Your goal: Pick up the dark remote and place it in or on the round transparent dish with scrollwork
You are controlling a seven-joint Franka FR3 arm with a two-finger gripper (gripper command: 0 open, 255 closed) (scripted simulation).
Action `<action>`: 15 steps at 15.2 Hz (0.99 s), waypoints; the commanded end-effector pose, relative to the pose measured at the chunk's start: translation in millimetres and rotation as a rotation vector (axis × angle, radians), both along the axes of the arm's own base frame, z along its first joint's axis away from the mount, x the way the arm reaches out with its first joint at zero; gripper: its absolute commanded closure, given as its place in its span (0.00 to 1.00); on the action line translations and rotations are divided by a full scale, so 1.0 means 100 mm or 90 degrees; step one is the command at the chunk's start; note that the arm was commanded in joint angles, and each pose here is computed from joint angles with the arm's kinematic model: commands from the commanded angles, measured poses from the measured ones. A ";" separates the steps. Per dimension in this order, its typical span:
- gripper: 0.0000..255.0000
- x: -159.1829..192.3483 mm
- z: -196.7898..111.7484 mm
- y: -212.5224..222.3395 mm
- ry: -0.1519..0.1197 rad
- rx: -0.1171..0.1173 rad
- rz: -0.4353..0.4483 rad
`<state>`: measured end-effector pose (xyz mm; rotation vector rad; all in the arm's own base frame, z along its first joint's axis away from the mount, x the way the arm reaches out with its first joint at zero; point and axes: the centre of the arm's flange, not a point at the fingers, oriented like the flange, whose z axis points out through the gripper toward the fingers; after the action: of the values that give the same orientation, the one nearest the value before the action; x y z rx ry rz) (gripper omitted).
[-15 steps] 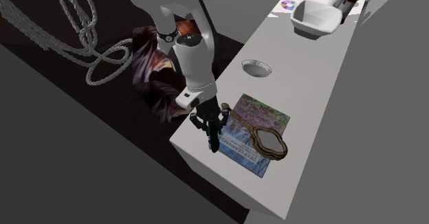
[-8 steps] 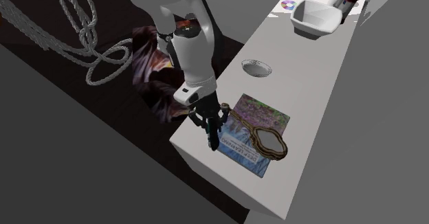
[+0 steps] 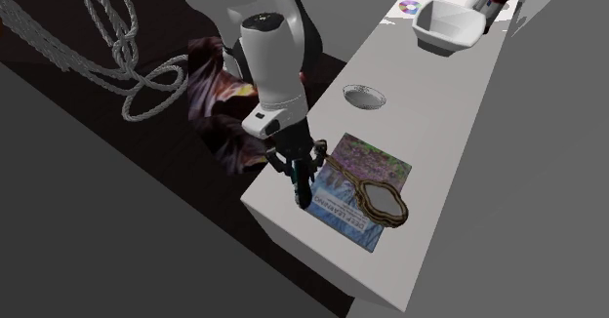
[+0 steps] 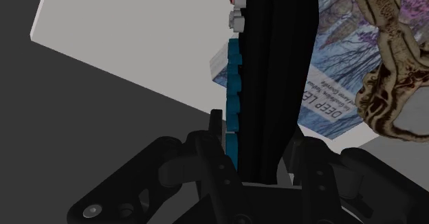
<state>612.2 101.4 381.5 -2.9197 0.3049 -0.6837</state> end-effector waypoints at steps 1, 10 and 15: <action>1.00 0.00 0.12 0.00 0.000 0.000 0.000; 1.00 0.00 0.57 0.00 0.000 0.000 0.000; 1.00 -0.45 0.58 0.48 0.000 0.000 0.000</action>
<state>576.9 140.4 439.9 -2.9202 0.3029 -0.6825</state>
